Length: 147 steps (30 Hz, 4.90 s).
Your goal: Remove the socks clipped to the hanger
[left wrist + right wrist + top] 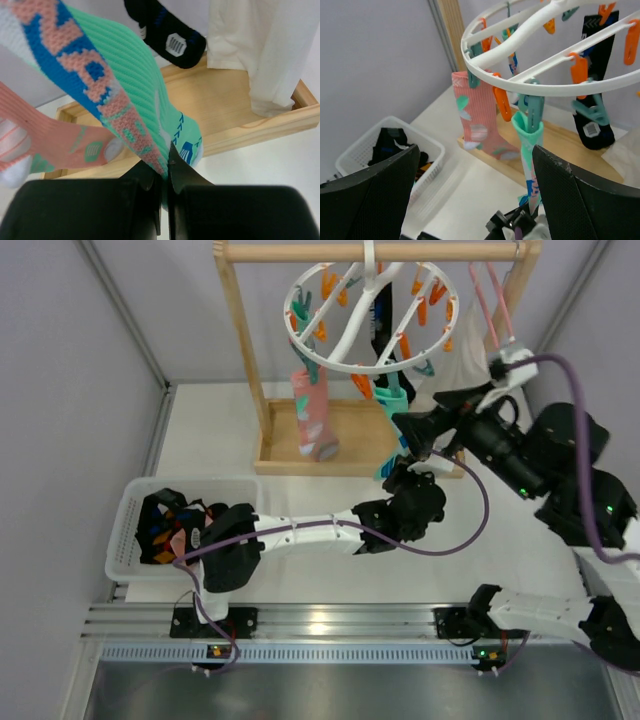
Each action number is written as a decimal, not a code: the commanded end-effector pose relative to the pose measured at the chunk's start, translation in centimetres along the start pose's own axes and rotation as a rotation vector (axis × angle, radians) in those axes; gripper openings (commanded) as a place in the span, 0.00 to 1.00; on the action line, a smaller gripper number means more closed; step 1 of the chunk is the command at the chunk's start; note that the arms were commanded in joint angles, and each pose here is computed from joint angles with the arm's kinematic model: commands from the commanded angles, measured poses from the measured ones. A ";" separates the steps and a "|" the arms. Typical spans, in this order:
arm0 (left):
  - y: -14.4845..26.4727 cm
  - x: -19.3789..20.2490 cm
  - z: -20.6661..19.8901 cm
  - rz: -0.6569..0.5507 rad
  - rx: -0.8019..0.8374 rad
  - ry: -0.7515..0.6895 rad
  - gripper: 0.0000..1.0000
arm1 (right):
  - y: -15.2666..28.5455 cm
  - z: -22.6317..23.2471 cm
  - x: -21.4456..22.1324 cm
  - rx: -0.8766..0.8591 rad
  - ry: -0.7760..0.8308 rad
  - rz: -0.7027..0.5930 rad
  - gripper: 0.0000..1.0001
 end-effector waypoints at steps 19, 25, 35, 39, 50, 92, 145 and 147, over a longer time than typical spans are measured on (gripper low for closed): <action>2.7 -0.1 3.0 -0.060 0.178 0.283 0.00 | -8.8 -2.4 2.4 0.075 0.110 0.191 0.73; 3.5 0.8 4.1 -0.053 0.227 0.385 0.00 | -11.2 -2.9 3.4 -0.016 0.080 0.234 0.71; 4.7 1.1 7.5 -0.069 0.289 0.536 0.00 | -13.1 -3.2 4.6 -0.078 0.041 0.196 0.70; 4.9 1.8 8.4 -0.065 0.304 0.562 0.00 | -13.4 -3.1 5.0 -0.111 0.023 0.183 0.70; 5.3 2.7 9.5 -0.064 0.335 0.598 0.00 | -15.4 -2.9 4.6 -0.134 -0.007 0.095 0.72; 5.4 5.4 13.4 0.016 0.354 0.859 0.00 | -15.1 -3.7 5.3 -0.226 -0.168 -0.038 0.94; 5.5 4.5 13.6 0.029 0.520 0.947 0.00 | -18.8 -4.6 8.6 -0.368 -0.405 -0.163 0.65; 5.5 4.5 13.6 0.027 0.521 0.947 0.00 | -18.9 -4.7 8.7 -0.364 -0.400 -0.157 0.63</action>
Point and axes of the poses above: each gripper's point midway between its finger pads, its own y axis back along the fingers, its own z axis along the line the jaws close on, x = y × z, the point moved 8 cm from there along y, back along the fingers, and after that the axes turned 12 degrees about -y, right-handed, at the moved point
